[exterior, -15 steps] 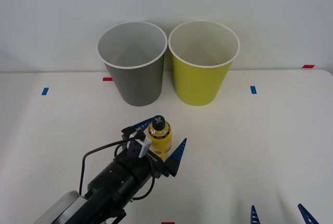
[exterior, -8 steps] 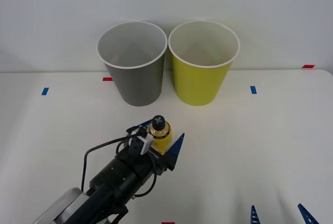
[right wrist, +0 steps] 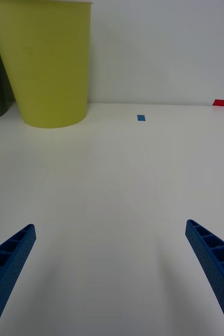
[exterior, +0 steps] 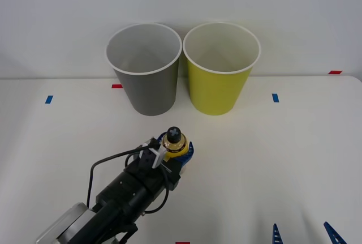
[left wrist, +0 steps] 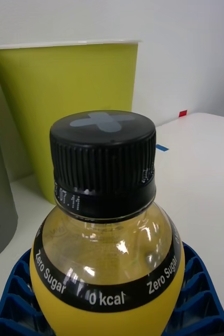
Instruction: Put cans in the gray bin and PET bottles in the light green bin.
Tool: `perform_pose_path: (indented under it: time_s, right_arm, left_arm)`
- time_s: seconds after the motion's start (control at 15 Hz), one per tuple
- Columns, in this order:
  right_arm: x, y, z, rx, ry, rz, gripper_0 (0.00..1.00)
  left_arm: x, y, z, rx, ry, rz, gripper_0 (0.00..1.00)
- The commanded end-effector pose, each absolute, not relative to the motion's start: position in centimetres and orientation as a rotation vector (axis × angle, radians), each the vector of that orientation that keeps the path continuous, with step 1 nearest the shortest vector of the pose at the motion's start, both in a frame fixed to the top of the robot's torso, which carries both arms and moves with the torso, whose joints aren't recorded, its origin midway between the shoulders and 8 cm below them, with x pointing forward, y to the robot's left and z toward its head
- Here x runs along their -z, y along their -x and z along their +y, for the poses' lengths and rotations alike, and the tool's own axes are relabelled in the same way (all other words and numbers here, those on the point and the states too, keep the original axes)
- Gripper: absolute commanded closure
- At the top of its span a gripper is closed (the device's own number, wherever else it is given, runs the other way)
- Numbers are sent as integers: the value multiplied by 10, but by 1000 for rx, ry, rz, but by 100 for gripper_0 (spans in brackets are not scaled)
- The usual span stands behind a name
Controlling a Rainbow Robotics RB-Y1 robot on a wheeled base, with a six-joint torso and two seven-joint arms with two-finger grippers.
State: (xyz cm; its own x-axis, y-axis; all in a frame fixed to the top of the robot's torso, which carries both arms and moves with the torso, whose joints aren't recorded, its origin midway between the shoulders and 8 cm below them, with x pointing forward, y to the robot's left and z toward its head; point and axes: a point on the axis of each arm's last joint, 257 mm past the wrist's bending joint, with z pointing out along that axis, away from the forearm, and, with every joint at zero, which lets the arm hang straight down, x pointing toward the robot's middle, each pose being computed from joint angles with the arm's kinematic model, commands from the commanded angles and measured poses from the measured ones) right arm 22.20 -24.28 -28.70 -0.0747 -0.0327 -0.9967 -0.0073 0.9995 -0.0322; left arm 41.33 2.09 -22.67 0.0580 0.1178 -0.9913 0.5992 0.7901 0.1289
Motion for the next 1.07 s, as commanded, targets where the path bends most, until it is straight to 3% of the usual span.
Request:
perform_pose_path:
  time_s: [0.07, 0.27, 0.47, 1.07]
  right_arm:
    - [287, -222, -243, 21, 31, 1645, 0]
    - [287, -222, -243, 21, 31, 1645, 0]
    - [287, -222, -243, 21, 31, 1645, 0]
    - [287, -222, -243, 21, 31, 1645, 0]
  left_arm:
    - [211, -416, 28, 349, -631, 1534, 100]
    - [189, -418, 42, 303, -617, 1570, 100]
    - [168, -417, 46, 367, -541, 1640, 100]
    - [93, -434, 64, 374, -545, 1784, 100]
